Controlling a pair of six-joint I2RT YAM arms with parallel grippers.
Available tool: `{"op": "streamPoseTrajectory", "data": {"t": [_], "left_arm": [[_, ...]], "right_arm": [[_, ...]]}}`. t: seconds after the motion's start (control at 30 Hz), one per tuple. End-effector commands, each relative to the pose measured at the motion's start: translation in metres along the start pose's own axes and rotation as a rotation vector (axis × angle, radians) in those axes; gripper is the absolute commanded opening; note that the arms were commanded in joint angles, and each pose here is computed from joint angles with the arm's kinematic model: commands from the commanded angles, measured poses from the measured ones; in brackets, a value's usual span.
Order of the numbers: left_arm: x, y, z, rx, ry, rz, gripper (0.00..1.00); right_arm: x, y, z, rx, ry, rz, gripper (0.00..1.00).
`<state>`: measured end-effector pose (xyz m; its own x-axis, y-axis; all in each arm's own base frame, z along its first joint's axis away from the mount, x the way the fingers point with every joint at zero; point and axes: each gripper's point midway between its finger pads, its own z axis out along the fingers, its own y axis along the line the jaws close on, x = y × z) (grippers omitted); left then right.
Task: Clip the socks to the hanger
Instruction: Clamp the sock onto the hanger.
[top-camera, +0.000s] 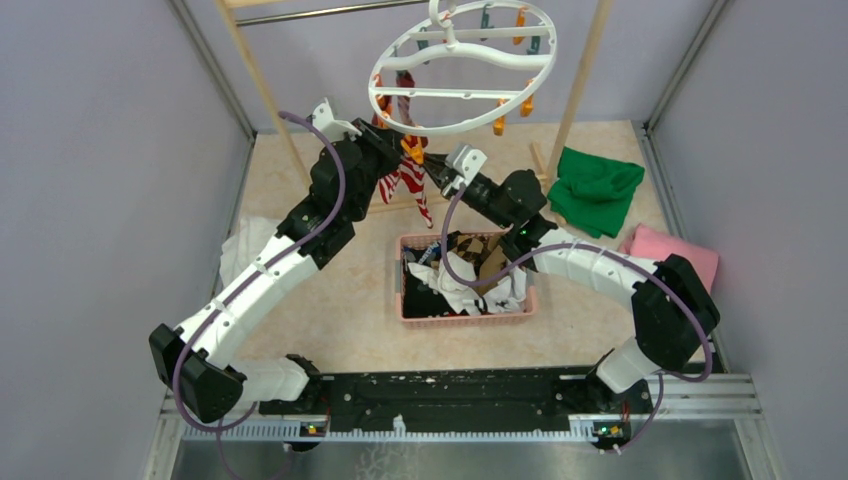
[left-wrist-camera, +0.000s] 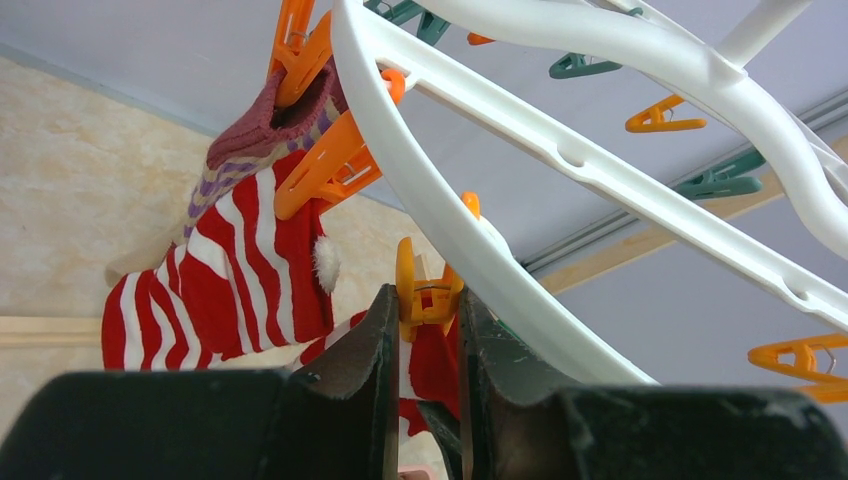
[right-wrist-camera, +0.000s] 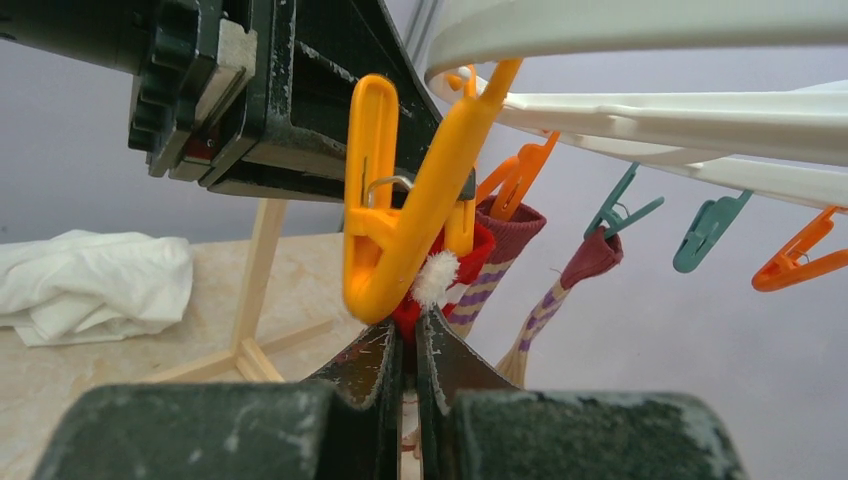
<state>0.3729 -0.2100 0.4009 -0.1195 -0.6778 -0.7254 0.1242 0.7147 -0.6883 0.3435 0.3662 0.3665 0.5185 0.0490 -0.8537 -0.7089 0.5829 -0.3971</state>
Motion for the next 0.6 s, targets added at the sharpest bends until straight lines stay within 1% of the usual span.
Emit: {"op": "streamPoseTrajectory", "data": {"t": [0.0, 0.27, 0.4, 0.57], "left_arm": [[-0.02, -0.013, -0.005, 0.028, -0.036, -0.032, 0.11], [-0.022, -0.014, -0.007, 0.034, -0.039, -0.034, 0.14], [-0.024, -0.014, -0.008, 0.034, -0.043, -0.037, 0.23], [-0.026, -0.015, -0.01, 0.038, -0.047, -0.045, 0.4]], "right_arm": [[-0.05, -0.01, 0.014, 0.025, -0.14, -0.002, 0.0], [-0.049, -0.01, 0.018, 0.031, -0.135, 0.016, 0.0], [-0.044, -0.007, 0.017, 0.021, -0.121, 0.018, 0.0], [-0.038, -0.002, 0.015, 0.003, -0.101, 0.023, 0.0]]}}
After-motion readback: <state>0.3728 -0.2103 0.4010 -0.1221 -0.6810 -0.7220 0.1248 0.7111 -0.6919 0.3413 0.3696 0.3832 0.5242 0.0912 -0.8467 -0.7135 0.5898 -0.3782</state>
